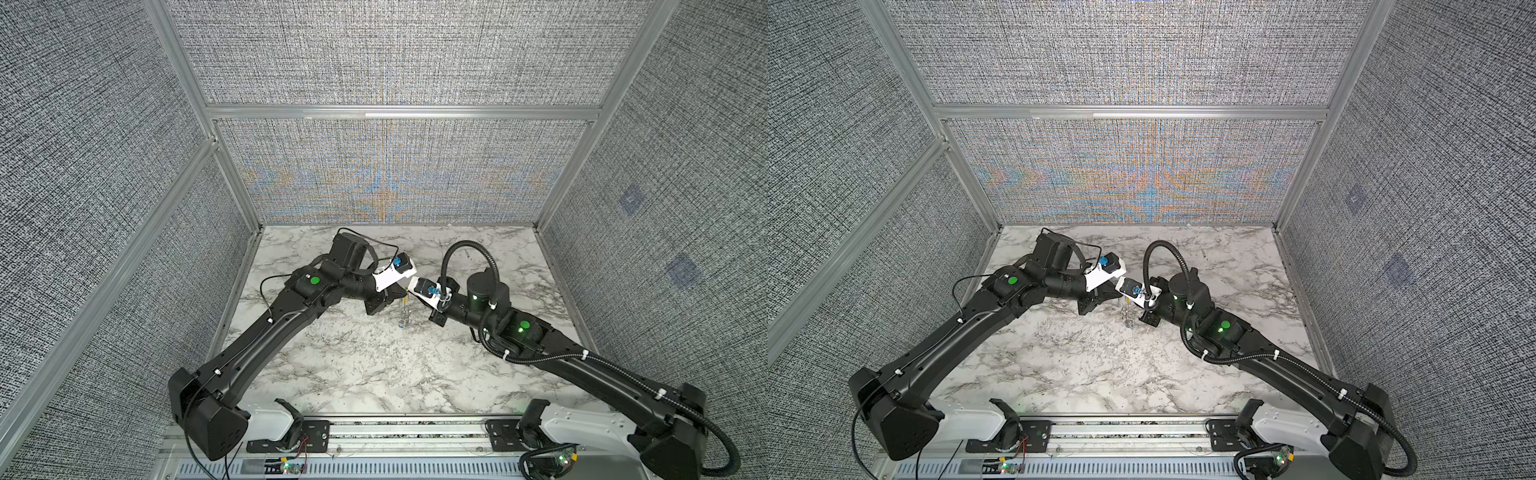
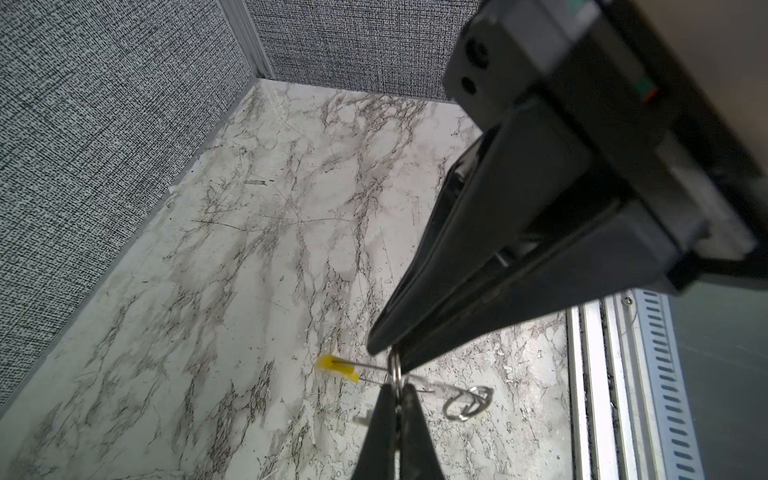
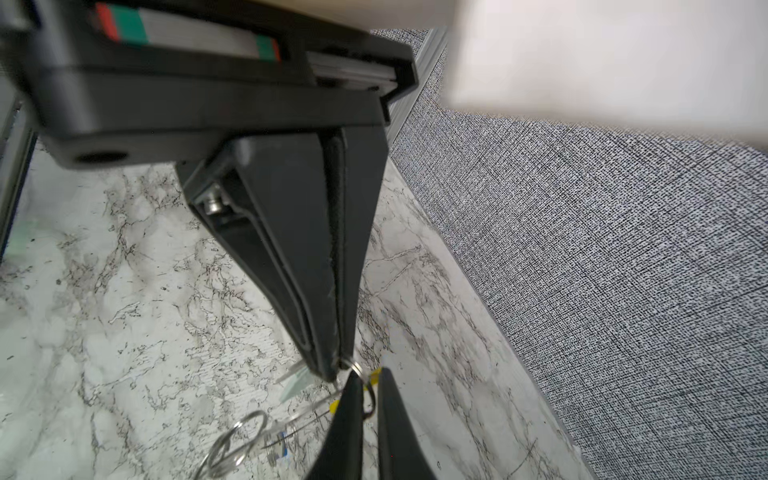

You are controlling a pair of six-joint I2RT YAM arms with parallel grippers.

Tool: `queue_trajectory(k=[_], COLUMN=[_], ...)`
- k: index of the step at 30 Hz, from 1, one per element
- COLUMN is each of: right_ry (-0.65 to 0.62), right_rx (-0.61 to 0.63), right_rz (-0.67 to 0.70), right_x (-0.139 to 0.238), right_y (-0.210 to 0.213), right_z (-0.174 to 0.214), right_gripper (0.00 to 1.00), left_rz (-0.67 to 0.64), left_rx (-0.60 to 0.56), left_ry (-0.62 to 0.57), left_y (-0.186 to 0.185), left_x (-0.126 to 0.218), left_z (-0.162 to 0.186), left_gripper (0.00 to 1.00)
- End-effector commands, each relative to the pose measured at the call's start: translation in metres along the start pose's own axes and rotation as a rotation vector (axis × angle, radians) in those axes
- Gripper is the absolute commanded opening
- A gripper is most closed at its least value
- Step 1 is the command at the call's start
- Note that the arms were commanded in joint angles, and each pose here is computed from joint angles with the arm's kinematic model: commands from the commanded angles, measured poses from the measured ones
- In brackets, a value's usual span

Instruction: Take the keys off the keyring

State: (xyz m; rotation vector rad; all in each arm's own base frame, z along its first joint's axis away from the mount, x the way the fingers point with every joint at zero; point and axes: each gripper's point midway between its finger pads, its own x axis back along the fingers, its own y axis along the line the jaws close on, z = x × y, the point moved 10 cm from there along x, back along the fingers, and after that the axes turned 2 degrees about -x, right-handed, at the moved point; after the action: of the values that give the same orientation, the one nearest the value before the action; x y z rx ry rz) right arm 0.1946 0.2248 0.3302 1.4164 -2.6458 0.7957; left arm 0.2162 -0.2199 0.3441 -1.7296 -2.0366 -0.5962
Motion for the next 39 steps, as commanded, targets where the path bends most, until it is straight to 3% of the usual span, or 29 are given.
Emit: queue_trajectory(k=[1, 7, 15, 18, 27, 39], right_ry=[-0.027, -0.025, -0.014, -0.013, 0.014, 0.005], right_rx=[0.02, 0.034, 0.043, 0.05, 0.071, 0.076], right_rz=[0.027, 0.01, -0.005, -0.011, -0.013, -0.009], right_x=[0.001, 0.003, 0.005, 0.006, 0.008, 0.01], right_y=[-0.004, -0.003, 0.0, 0.0, -0.001, -0.003], right_z=[-0.007, -0.007, -0.003, -0.004, -0.004, -0.008], right_gripper=[0.1, 0.0, 0.0, 0.0, 0.0, 0.0], left_rz=[0.052, 0.06, 0.043, 0.035, -0.013, -0.197], left_rx=[-0.008, -0.011, -0.026, -0.032, -0.046, -0.047], left_ry=[-0.014, -0.007, -0.015, -0.021, -0.044, -0.123], left_y=[-0.004, -0.003, -0.001, -0.002, -0.002, -0.005], left_x=[0.0, -0.001, 0.0, 0.001, 0.005, 0.017], left_z=[-0.002, -0.002, -0.005, -0.005, -0.006, 0.007], left_gripper=[0.0, 0.0, 0.0, 0.04, 0.28, 0.41])
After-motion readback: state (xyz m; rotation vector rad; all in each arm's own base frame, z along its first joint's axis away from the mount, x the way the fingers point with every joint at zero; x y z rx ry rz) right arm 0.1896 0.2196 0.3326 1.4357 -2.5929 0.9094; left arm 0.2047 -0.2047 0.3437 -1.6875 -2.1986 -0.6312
